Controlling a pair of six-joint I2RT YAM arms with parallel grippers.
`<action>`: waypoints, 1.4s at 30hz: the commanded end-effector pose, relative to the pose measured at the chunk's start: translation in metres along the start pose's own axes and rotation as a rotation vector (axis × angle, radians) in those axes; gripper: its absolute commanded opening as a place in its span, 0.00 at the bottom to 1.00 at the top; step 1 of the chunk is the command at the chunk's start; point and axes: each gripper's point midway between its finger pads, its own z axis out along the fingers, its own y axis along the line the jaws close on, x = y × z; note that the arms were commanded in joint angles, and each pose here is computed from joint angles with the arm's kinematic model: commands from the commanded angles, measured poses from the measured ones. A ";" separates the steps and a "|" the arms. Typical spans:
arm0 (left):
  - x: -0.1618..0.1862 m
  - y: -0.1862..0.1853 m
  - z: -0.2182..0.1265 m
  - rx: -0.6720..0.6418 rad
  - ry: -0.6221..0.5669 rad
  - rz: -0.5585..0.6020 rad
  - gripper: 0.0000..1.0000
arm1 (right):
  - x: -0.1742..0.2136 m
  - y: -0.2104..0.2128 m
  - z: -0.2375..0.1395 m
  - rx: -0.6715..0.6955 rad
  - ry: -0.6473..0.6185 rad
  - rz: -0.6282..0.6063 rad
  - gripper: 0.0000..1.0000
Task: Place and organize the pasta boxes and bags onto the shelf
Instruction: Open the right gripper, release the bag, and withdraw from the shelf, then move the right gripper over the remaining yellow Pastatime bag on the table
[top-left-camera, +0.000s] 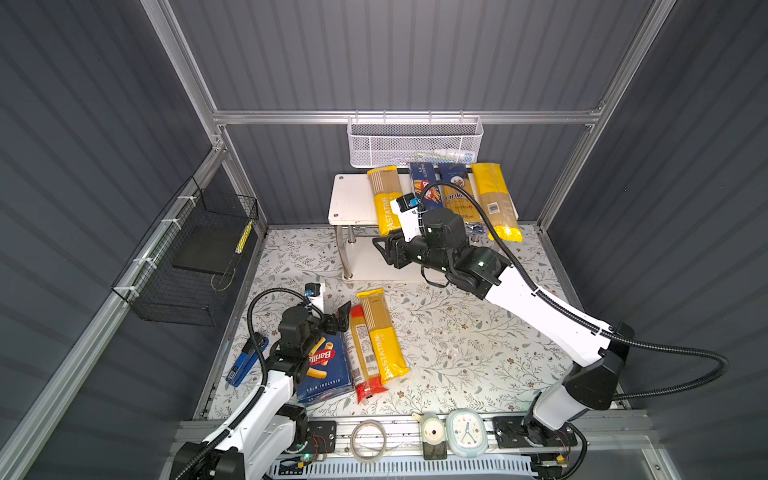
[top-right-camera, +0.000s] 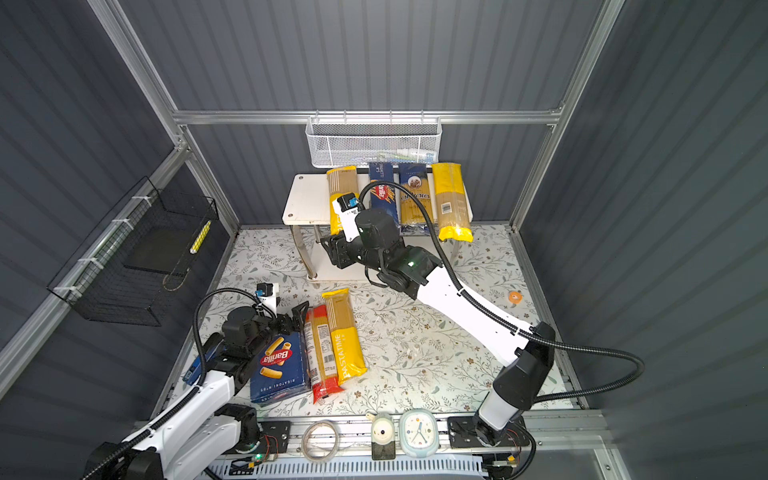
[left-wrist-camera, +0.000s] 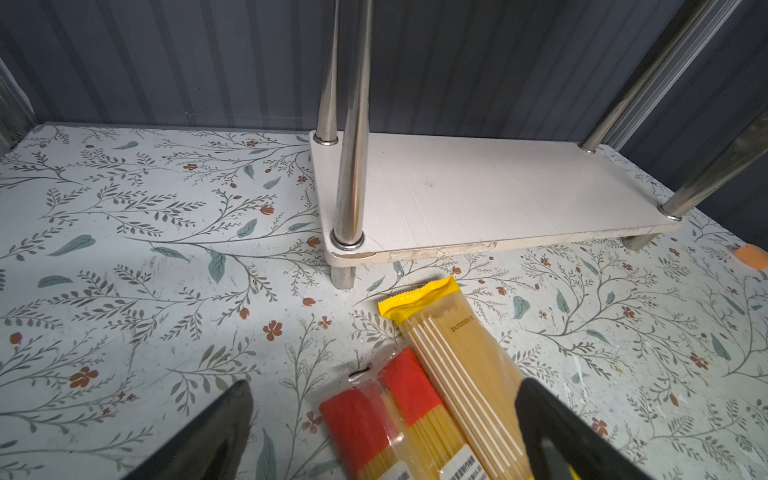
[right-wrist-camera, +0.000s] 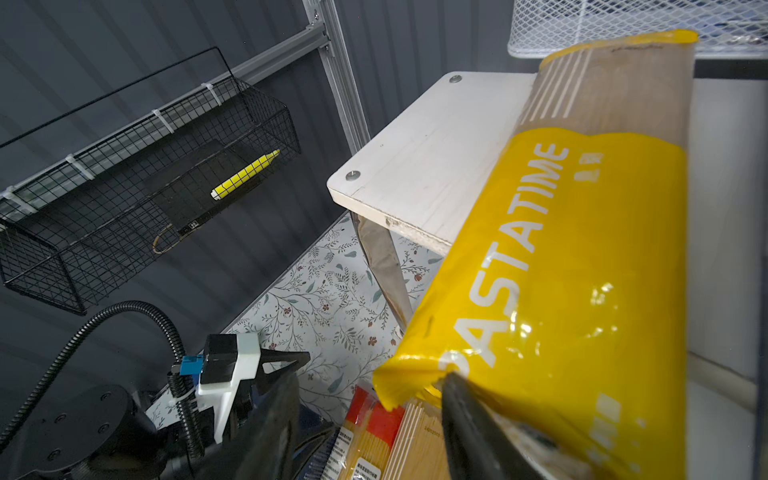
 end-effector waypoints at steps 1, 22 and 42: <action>0.002 0.000 -0.002 -0.005 -0.001 -0.008 1.00 | -0.020 0.009 -0.002 -0.031 -0.039 -0.021 0.57; 0.003 0.004 -0.001 -0.027 0.008 -0.015 1.00 | 0.120 0.004 -0.087 0.060 0.188 -0.201 0.62; 0.004 0.017 0.000 -0.100 0.017 -0.041 1.00 | 0.313 -0.032 -0.064 0.049 0.620 -0.087 0.87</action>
